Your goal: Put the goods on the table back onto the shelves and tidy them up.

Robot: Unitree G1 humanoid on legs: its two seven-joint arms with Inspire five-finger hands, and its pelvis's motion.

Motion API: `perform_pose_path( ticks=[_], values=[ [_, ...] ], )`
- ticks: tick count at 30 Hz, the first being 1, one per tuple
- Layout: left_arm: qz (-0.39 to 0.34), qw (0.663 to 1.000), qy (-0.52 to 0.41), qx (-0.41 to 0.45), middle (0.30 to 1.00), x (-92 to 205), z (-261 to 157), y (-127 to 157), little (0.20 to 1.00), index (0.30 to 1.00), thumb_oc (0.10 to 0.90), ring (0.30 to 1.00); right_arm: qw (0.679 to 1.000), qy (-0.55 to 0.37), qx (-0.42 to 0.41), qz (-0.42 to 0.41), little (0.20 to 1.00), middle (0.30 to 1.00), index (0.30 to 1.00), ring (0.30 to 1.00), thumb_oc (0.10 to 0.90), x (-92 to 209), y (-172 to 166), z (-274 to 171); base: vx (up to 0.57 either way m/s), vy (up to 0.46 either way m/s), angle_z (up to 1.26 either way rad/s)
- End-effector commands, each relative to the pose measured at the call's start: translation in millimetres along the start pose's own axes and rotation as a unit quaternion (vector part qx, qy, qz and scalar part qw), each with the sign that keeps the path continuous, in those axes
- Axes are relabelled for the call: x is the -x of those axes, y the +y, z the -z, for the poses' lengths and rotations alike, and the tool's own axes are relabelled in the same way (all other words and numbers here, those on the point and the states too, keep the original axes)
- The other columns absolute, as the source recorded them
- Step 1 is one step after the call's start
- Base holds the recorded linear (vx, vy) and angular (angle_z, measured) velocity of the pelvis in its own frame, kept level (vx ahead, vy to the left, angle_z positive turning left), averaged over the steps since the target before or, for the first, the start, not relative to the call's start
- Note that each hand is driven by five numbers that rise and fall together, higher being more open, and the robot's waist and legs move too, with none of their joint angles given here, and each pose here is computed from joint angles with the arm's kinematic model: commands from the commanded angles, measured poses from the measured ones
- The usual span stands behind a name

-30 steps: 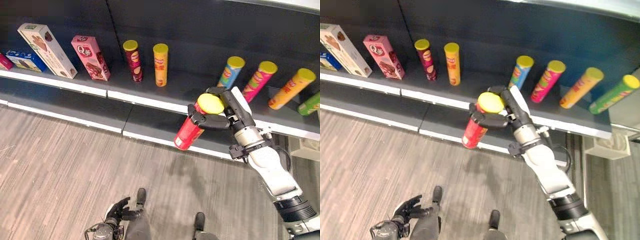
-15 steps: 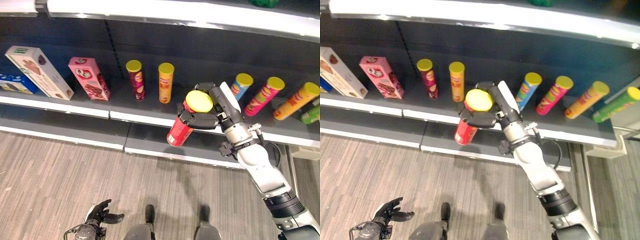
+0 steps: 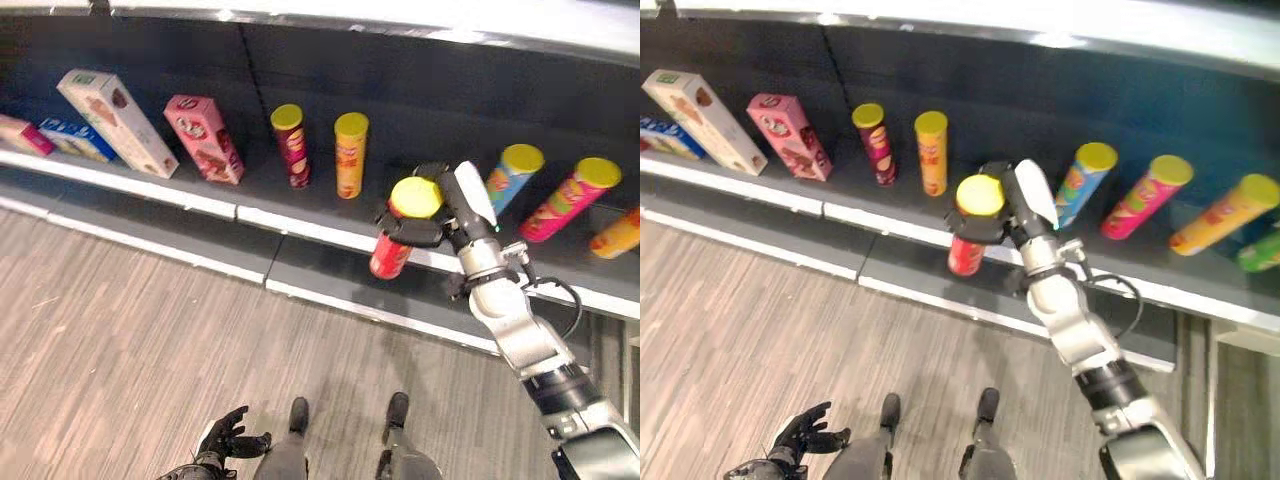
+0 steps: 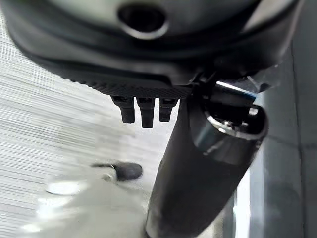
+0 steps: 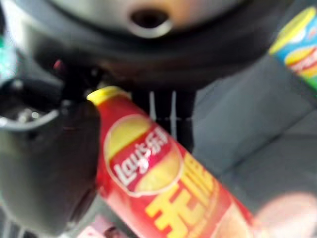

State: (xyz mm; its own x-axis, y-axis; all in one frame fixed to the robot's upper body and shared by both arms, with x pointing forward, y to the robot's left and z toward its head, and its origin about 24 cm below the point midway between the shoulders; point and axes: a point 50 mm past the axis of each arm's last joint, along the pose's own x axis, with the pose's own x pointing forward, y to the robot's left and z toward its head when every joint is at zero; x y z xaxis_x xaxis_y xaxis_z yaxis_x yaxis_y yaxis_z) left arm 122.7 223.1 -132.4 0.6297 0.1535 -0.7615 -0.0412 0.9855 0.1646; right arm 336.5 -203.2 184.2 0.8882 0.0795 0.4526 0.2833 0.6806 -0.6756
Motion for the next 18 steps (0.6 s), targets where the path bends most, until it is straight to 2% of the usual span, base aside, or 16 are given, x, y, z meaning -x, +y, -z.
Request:
perform_pose_path(
  ticks=[1,6,8,10,15,18],
  values=[
    [-0.023,0.999,-0.011,-0.034,0.9,-1.6,-5.5,20.2,0.9,0.9,0.8,0.9,0.975,-0.125,0.03,0.182,0.3,0.3,0.3,0.3,0.4,-41.9,-71.8,-57.3,-0.03,-0.067,0.64],
    [-0.017,0.999,-0.022,-0.045,0.9,-1.7,-8.9,17.9,0.9,0.9,0.8,0.9,0.954,-0.093,0.101,0.266,0.3,0.3,0.3,0.3,0.4,-57.1,-116.0,-48.4,0.0,-0.023,0.27],
    [-0.014,0.999,-0.026,-0.046,0.9,-2.3,-11.0,16.0,0.9,0.9,0.8,0.9,0.951,-0.089,0.108,0.276,0.3,0.3,0.3,0.3,0.4,-58.6,-121.1,-47.7,0.0,0.001,0.15],
    [-0.01,0.998,-0.043,-0.047,0.9,-3.8,-19.5,13.0,0.9,0.9,0.8,0.9,0.937,-0.077,0.152,0.306,0.3,0.3,0.3,0.3,0.4,-62.8,-141.4,-46.7,0.0,-0.007,0.15],
    [-0.009,0.997,-0.068,-0.041,0.9,-6.7,-33.1,7.9,0.9,0.9,0.8,0.9,0.908,-0.051,0.215,0.356,0.3,0.3,0.3,0.3,0.4,-60.6,-165.6,-39.6,0.01,-0.01,0.09],
    [-0.006,0.996,-0.079,-0.045,0.9,-8.0,-39.3,4.8,0.9,0.9,0.8,0.9,0.898,-0.037,0.218,0.38,0.3,0.3,0.3,0.3,0.4,-59.5,-176.2,-36.4,0.01,-0.014,0.18]
  ],
)
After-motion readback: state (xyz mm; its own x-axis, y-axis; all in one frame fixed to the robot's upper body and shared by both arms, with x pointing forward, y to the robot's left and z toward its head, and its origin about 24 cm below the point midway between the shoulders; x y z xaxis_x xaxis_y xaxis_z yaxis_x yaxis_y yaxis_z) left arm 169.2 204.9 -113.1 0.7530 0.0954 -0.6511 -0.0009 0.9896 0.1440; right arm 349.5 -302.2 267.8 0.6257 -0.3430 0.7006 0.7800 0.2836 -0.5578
